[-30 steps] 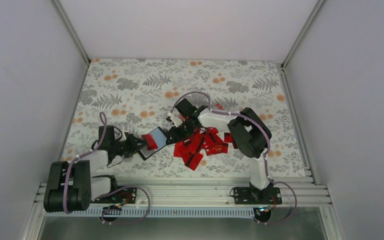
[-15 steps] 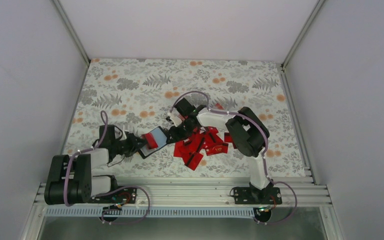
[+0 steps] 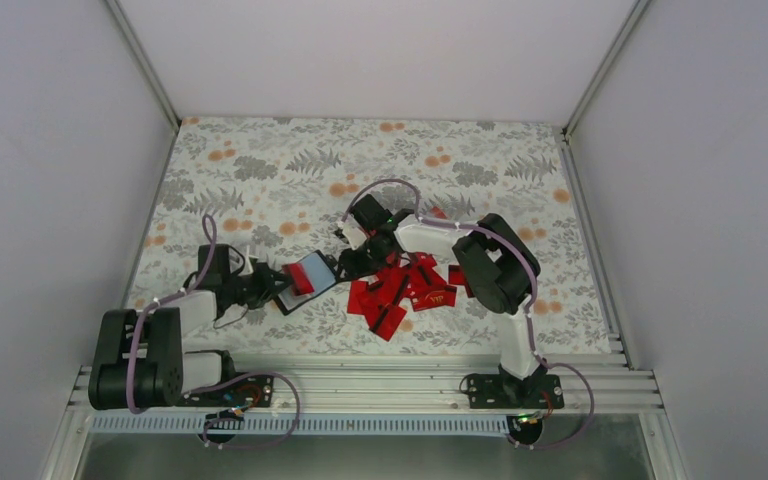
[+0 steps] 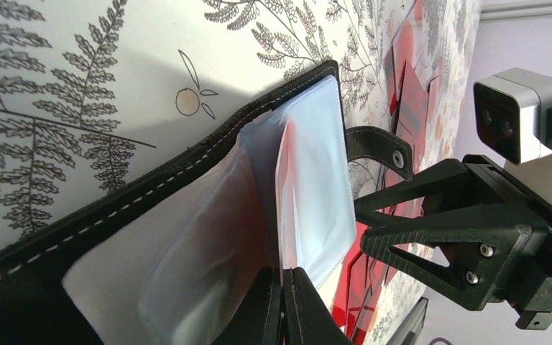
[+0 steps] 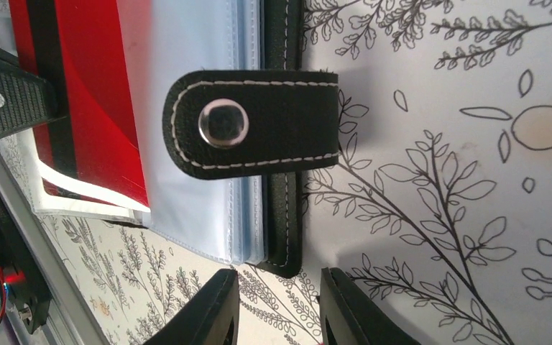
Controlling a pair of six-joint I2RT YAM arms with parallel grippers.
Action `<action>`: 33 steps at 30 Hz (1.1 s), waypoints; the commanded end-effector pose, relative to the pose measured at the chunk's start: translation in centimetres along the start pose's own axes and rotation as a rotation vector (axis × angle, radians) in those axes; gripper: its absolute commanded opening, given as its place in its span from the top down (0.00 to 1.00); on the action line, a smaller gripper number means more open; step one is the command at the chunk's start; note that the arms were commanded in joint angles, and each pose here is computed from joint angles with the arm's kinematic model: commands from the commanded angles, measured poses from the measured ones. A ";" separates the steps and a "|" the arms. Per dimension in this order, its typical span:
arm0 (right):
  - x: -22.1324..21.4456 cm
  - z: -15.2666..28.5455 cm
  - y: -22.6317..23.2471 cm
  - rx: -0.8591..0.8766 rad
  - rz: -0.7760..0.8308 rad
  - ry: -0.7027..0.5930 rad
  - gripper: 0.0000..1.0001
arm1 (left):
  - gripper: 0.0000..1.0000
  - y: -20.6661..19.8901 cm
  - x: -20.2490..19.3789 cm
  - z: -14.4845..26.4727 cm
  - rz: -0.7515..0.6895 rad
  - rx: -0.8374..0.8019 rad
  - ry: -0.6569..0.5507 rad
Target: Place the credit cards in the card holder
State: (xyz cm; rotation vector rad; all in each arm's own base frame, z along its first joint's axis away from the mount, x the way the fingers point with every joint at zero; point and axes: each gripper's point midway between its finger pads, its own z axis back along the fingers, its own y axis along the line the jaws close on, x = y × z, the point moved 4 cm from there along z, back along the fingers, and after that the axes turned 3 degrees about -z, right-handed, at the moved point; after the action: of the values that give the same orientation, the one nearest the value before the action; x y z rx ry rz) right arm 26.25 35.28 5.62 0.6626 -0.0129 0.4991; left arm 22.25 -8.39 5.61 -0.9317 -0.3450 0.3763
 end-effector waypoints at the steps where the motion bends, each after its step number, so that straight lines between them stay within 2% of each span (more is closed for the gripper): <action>1: 1.7 0.5 0.4 0.003 0.013 -0.051 0.70 | 0.97 0.3 0.6 0.4 -0.044 0.061 -0.020; 10: 2.0 0.2 0.8 0.043 0.007 -0.050 0.70 | 0.98 0.8 0.0 0.4 -0.001 0.095 0.016; 25: 1.6 -1.2 0.1 0.056 0.001 -0.014 0.70 | 0.98 0.2 0.9 0.4 -0.053 0.136 -0.011; 33: 1.1 -1.9 -0.2 0.069 -0.002 0.011 0.76 | 0.98 -0.2 1.5 -0.1 -0.070 0.119 -0.028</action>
State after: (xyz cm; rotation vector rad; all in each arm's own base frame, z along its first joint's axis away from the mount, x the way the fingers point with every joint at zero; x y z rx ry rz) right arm 26.88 36.66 5.45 0.7328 0.0032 0.4972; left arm 22.52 -8.28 5.84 -0.8341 -0.3292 0.3432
